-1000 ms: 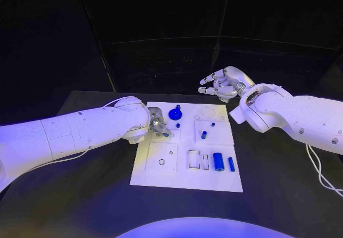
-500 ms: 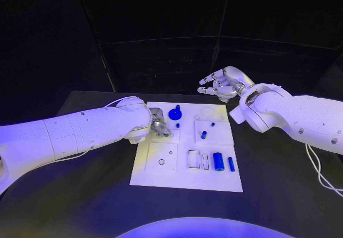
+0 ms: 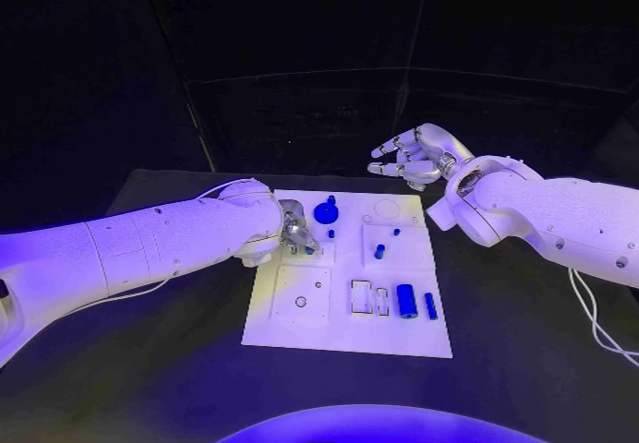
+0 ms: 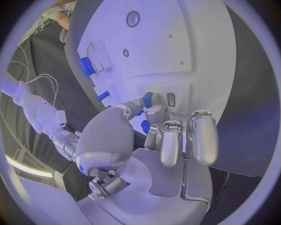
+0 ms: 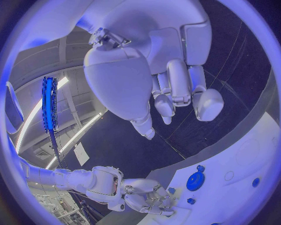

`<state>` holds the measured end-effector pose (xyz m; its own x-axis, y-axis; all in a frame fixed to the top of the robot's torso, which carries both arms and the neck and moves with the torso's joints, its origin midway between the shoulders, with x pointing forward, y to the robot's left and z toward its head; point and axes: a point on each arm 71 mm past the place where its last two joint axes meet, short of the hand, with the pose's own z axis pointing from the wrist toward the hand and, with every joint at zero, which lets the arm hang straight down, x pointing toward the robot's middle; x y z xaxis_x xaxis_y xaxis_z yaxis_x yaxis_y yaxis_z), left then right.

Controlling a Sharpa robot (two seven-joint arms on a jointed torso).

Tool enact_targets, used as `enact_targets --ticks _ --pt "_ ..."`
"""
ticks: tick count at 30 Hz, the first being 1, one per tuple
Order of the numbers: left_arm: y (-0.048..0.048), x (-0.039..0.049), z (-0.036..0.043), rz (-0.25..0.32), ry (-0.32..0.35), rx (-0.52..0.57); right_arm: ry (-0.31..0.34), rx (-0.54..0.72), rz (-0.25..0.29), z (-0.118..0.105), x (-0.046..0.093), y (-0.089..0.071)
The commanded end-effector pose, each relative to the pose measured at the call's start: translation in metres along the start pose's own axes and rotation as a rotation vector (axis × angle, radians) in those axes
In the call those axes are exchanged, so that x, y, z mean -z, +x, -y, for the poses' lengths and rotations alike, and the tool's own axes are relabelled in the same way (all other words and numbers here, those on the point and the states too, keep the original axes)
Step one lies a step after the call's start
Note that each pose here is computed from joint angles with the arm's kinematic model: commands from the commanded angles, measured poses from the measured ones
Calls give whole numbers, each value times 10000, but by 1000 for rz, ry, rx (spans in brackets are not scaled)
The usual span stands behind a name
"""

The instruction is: Assemble the parts on the task board

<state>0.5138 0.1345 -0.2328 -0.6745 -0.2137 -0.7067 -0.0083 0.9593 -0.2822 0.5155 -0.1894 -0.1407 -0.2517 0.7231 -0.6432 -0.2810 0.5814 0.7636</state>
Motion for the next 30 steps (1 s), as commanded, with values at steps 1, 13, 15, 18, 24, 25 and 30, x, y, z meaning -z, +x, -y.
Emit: enact_targets --ticks 1,13,15,18,24,25,30 --pt "12 -16 -39 -8 -16 -13 -11 2 -4 -18 -5 -1" --pt "-33 6 -116 36 -18 21 -10 2 -4 -12 -4 -5" --pt "-42 13 -127 46 -19 28 -10 2 -4 -12 -4 -5" --pt "-57 24 -145 60 -18 39 -11 2 -4 -12 -5 -4" --pt "-157 74 -126 98 13 77 -10 -2 1 -6 -10 -9" --pt "-172 83 -119 101 19 86 -10 -2 2 -5 -11 -10" --pt "-275 141 -79 106 49 141 -9 -2 3 0 -14 -13"
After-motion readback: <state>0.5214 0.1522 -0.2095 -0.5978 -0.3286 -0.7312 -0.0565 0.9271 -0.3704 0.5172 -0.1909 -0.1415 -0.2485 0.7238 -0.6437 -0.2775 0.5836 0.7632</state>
